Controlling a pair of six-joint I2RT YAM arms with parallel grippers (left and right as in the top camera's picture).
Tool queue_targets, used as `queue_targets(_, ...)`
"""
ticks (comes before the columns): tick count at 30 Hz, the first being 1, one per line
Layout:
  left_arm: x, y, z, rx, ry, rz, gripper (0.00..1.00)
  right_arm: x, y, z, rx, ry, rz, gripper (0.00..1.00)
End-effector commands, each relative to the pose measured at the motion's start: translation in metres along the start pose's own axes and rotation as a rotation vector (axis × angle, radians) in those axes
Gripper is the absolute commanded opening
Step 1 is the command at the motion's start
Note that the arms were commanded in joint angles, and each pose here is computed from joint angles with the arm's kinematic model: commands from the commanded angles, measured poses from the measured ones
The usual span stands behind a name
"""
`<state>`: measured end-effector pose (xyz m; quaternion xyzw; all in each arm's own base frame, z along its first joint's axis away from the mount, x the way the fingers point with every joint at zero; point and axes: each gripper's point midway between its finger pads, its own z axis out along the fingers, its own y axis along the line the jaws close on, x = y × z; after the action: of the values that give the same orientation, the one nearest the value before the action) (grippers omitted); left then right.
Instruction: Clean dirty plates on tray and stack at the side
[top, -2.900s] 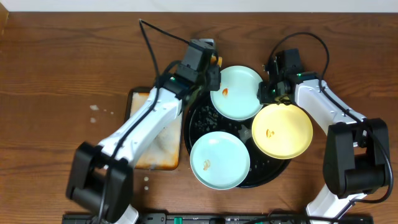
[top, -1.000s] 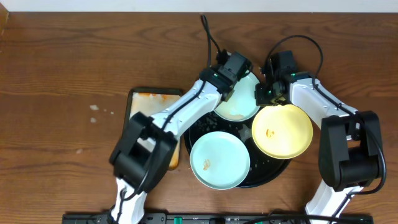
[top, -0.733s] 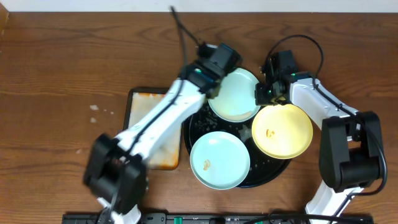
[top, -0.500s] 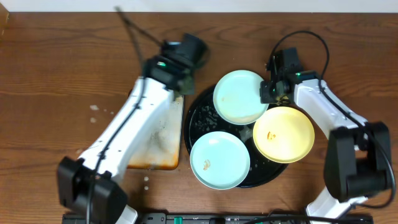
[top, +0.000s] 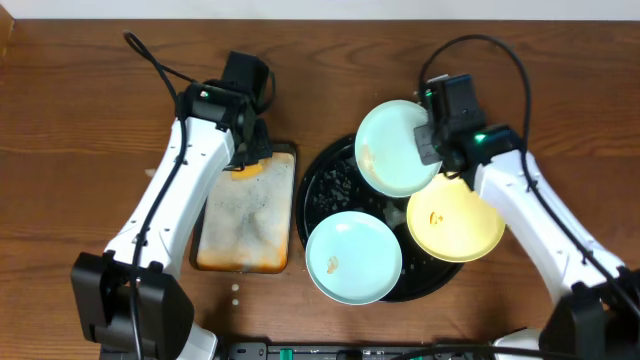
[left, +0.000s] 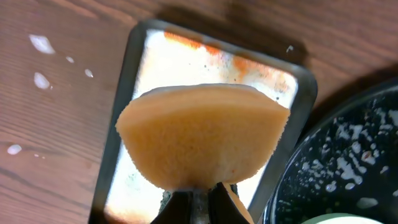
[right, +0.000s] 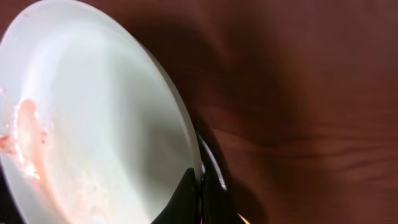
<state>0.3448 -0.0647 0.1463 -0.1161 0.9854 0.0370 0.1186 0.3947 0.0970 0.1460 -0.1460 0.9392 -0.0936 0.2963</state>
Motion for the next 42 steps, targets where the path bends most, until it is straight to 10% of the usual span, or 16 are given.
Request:
queue_targets(1, 0.007, 0.002, 0.006, 0.005, 0.023, 0.017, 0.08, -0.012, -0.016, -0.029, 0.224, -0.056, -0.132, 0.01)
queue_targets(20, 0.012, 0.010, 0.018, -0.010, 0.044, 0.001, 0.08, -0.033, 0.027, -0.102, 0.601, -0.210, -0.402, 0.01)
queue_targets(42, 0.017, -0.125, -0.013, 0.522, -0.025, 0.289, 0.08, 0.027, 0.015, -0.016, 0.014, 0.094, 0.289, 0.01)
